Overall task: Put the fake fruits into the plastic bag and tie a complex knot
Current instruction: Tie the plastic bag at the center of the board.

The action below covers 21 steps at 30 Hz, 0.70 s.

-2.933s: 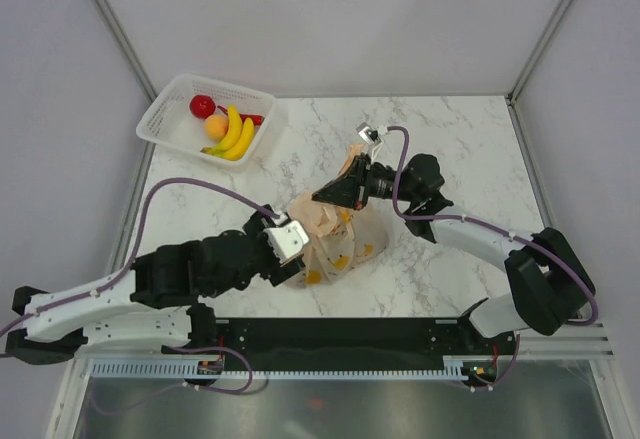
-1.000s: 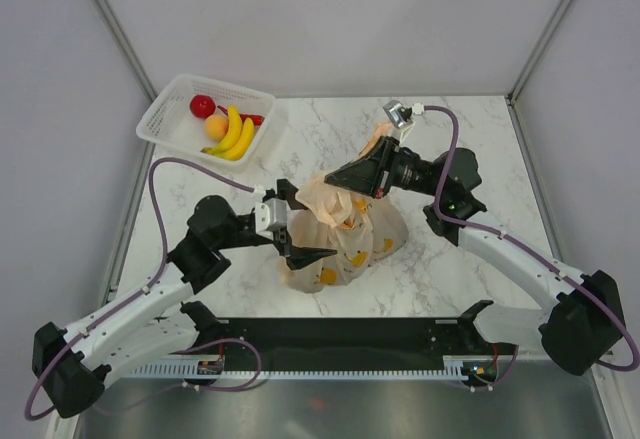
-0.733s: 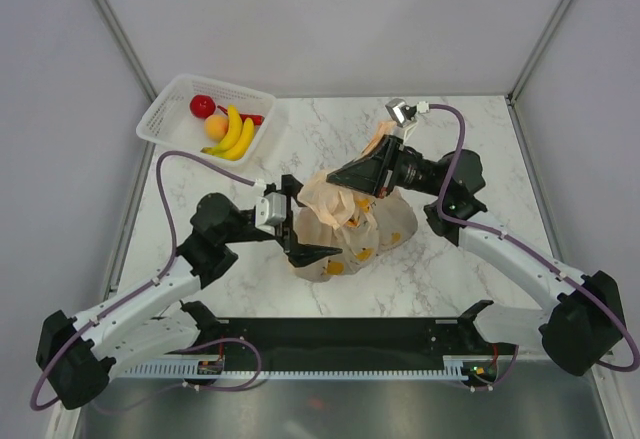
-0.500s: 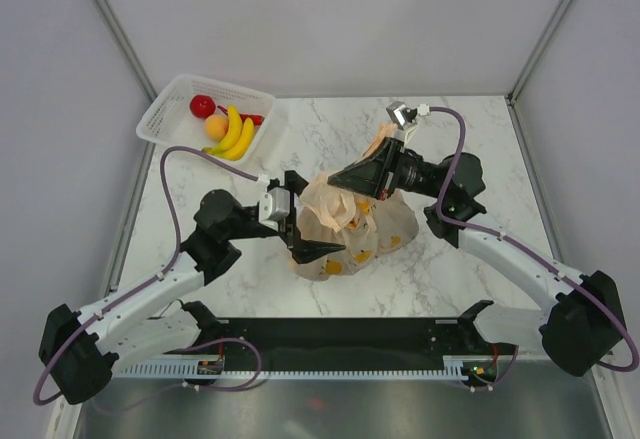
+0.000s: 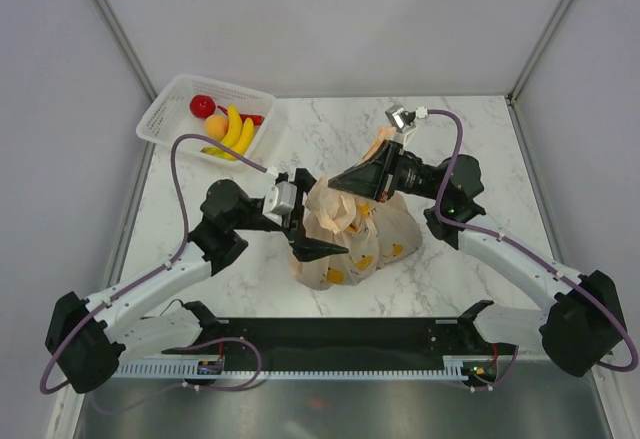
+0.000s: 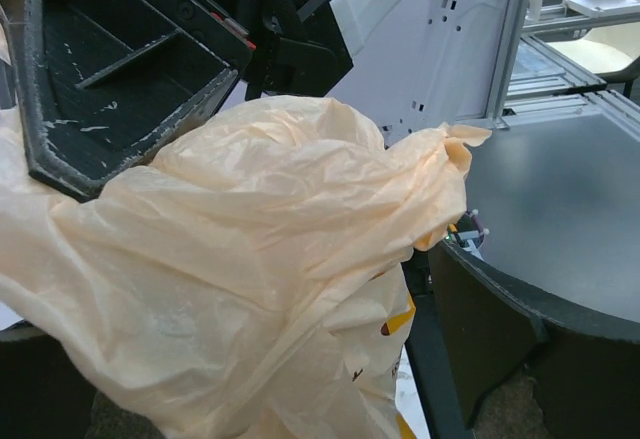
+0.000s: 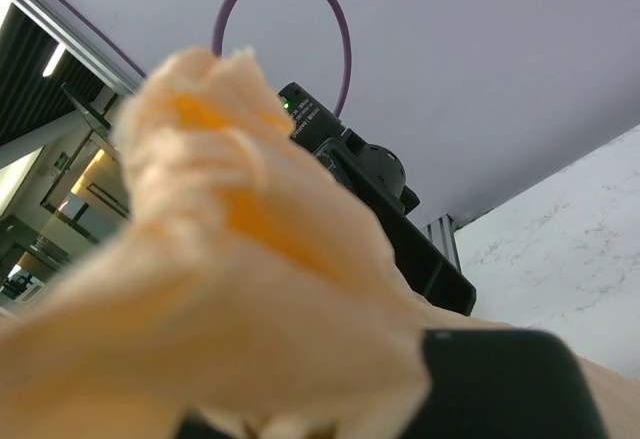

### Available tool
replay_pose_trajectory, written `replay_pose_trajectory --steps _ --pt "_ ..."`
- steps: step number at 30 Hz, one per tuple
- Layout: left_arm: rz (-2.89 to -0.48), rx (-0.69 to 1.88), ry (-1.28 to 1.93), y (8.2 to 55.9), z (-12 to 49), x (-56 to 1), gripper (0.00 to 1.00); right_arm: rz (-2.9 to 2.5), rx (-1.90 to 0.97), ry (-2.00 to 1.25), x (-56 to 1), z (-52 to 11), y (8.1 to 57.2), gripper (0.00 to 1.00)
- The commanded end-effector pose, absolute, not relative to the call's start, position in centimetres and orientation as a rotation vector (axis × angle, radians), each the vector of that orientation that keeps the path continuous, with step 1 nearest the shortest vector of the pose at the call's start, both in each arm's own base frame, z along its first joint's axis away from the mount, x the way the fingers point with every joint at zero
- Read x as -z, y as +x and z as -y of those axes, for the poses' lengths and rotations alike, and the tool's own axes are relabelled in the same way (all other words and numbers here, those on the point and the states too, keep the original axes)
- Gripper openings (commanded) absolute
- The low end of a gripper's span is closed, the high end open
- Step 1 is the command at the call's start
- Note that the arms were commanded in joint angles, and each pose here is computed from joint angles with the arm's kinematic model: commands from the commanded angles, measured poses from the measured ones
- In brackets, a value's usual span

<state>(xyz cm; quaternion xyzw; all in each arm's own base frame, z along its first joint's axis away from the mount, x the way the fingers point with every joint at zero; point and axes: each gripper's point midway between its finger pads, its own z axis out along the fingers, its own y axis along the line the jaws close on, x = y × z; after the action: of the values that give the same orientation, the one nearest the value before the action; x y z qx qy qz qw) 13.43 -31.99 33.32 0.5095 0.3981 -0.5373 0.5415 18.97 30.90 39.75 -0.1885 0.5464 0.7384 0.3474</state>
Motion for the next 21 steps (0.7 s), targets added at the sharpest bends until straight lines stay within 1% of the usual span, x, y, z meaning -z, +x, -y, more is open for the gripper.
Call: replay_pose_trajectory --steps 1,3,4,8,10,13,15,16,18,19,21 --pt "-0.866 1.330 1.241 12.2 32.0 -35.3 0.93 -1.305 -1.915 -0.520 -41.8 -30.3 18.3 0.00" --pt "-0.861 1.316 1.239 12.5 32.2 -35.3 0.94 -1.301 -1.921 -0.526 -41.8 -30.3 18.1 0.00" --pt "-0.874 1.302 1.211 13.1 32.3 -35.6 0.96 -1.305 -1.923 -0.524 -41.7 -30.4 18.1 0.00" --pt "-0.920 1.206 1.090 15.8 32.6 -36.3 0.96 -1.313 -1.924 -0.519 -41.3 -30.5 18.1 0.00" --pt "-0.919 1.179 1.056 16.4 32.5 -36.6 0.96 -1.321 -1.924 -0.510 -41.0 -30.5 18.2 0.00" --pt "-0.904 1.212 1.036 16.3 32.7 -37.1 0.95 -1.326 -1.926 -0.504 -40.7 -30.6 18.3 0.00" --pt "-0.911 1.244 1.066 16.1 33.1 -36.8 0.91 -1.331 -1.928 -0.504 -40.6 -30.7 18.4 0.00" --pt "-0.898 1.279 1.113 15.3 33.2 -36.5 0.84 -1.331 -1.927 -0.504 -40.6 -30.7 18.4 0.00" --pt "-0.876 1.321 1.176 14.1 33.2 -36.0 0.80 -1.327 -1.923 -0.518 -40.6 -30.7 18.4 0.00" --pt "-0.856 1.353 1.223 13.0 33.0 -35.7 0.75 -1.331 -1.919 -0.523 -40.6 -30.8 18.5 0.00" --pt "-0.850 1.379 1.266 12.1 32.6 -35.1 0.73 -1.341 -1.907 -0.529 -40.4 -30.8 18.8 0.00"
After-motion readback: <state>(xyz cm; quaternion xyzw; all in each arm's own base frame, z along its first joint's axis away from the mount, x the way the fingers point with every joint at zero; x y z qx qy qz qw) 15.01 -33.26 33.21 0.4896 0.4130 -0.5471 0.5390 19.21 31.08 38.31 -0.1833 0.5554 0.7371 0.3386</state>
